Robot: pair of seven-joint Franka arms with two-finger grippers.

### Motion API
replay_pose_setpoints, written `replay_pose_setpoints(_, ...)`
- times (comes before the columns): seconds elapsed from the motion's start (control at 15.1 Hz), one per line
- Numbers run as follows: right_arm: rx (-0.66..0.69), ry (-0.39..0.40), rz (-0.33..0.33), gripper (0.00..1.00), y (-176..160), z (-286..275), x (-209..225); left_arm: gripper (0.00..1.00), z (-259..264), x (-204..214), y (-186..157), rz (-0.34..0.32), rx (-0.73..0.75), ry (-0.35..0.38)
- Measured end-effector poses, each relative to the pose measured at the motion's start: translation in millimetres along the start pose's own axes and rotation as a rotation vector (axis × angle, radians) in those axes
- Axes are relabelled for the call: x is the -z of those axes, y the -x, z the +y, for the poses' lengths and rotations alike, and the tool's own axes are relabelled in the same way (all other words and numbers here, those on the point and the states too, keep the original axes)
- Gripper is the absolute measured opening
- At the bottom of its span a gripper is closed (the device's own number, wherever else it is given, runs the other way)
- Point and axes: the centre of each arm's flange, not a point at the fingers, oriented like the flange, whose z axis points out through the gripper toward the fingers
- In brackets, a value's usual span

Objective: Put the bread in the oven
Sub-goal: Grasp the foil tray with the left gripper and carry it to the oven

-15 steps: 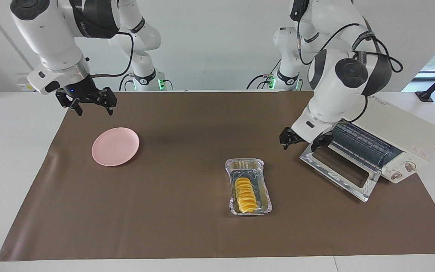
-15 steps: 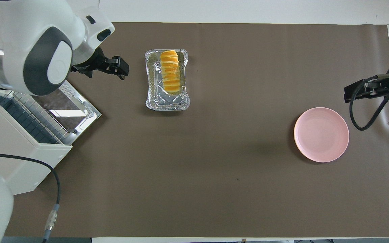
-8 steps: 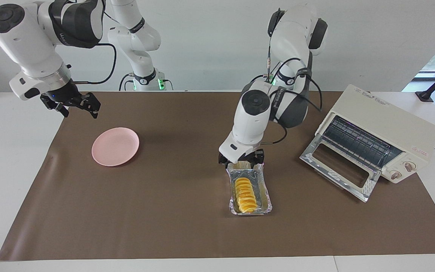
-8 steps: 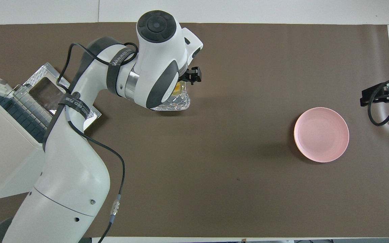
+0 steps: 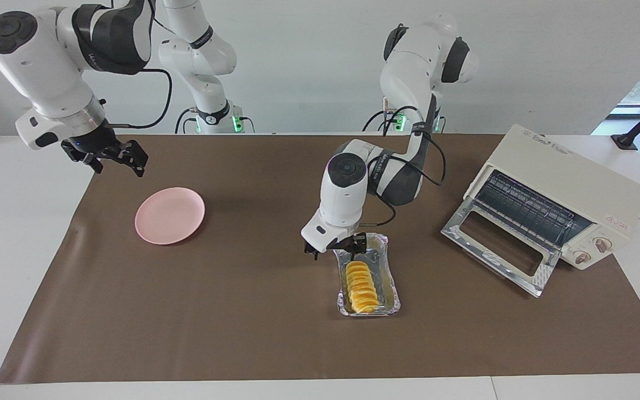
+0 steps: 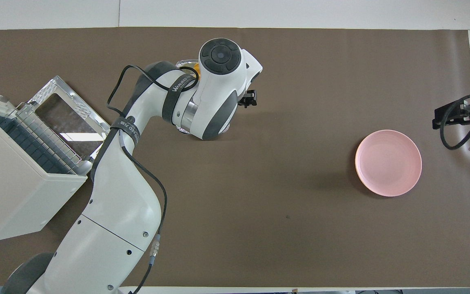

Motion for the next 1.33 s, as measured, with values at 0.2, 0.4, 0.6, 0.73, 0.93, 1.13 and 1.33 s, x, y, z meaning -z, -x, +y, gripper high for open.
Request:
replay_pose_setpoints(0.2,-0.023,-0.014,-0.002,1.0,0.4,0.5,-0.4,1.0,-3.1,-7.5,-1.6,-0.003,0.021,-0.012)
replay_pose_setpoints(0.4,-0.029,-0.016,-0.001,1.0,0.7,4.1,0.2,1.0,-1.7,-10.2,0.4,-0.006,0.055,-0.017)
replay_pose_setpoints(0.6,-0.031,-0.016,0.001,1.0,1.2,4.8,1.2,0.88,3.5,-12.5,4.3,-0.009,0.132,-0.02)
replay_pose_setpoints(0.73,-0.03,-0.017,0.006,1.0,2.7,4.7,3.9,0.64,3.1,-12.5,4.1,-0.009,0.154,-0.02)
replay_pose_setpoints(0.93,-0.029,-0.017,0.011,1.0,4.1,4.1,6.7,0.28,0.3,-12.6,2.5,-0.007,0.164,-0.023)
replay_pose_setpoints(1.13,-0.029,-0.017,0.012,1.0,4.1,3.9,6.9,0.04,-1.2,-12.6,1.9,-0.007,0.168,-0.025)
replay_pose_setpoints(1.33,-0.029,-0.017,0.018,1.0,3.6,3.9,7.5,0.04,-1.9,-12.7,1.7,-0.008,0.171,-0.027)
